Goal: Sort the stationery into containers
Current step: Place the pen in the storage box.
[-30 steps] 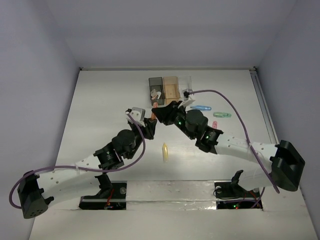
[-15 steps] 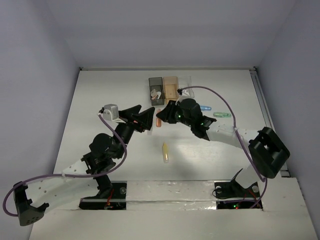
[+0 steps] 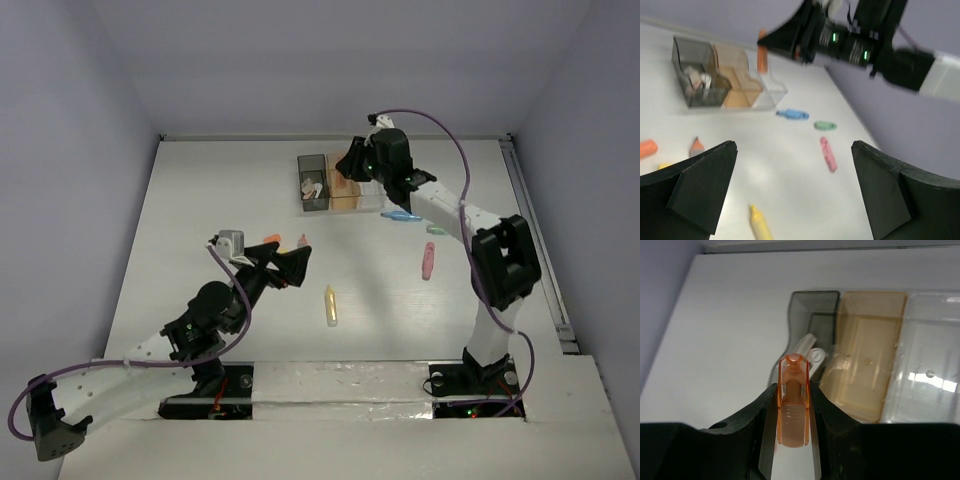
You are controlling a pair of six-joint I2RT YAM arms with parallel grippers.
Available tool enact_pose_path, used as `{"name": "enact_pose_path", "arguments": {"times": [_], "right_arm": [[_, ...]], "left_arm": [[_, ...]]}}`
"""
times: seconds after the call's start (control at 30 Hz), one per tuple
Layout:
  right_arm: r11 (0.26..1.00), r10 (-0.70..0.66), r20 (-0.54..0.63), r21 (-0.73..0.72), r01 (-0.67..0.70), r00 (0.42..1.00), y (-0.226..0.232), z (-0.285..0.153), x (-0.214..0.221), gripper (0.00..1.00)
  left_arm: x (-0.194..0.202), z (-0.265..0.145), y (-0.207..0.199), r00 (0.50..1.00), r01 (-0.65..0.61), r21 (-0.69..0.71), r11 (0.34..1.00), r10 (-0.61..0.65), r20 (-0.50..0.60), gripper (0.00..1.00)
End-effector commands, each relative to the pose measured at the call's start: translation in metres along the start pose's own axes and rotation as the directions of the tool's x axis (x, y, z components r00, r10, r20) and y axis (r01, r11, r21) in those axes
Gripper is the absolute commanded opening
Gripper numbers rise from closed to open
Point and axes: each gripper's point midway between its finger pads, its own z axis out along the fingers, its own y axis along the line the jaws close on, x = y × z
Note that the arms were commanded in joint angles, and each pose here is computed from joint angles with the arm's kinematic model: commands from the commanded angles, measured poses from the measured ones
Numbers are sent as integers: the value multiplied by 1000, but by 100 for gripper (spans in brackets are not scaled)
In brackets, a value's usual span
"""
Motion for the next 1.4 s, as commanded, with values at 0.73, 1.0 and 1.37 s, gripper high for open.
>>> {"name": "enact_pose_path", "arguments": {"times": [0.73, 1.0, 1.37], "right_arm": [[958, -190, -272, 160, 239, 943, -79, 92, 40, 56], [963, -226, -137, 121, 242, 965, -42, 51, -27, 71], [928, -117, -165, 333, 167, 979, -151, -96, 16, 47]], "left_arm": [[82, -23, 42, 983, 51, -45, 998, -58, -176, 99], [78, -21, 32, 981, 63, -21, 998, -65, -182, 99], [50, -25, 11, 987, 68, 60, 996, -58, -148, 99]]}}
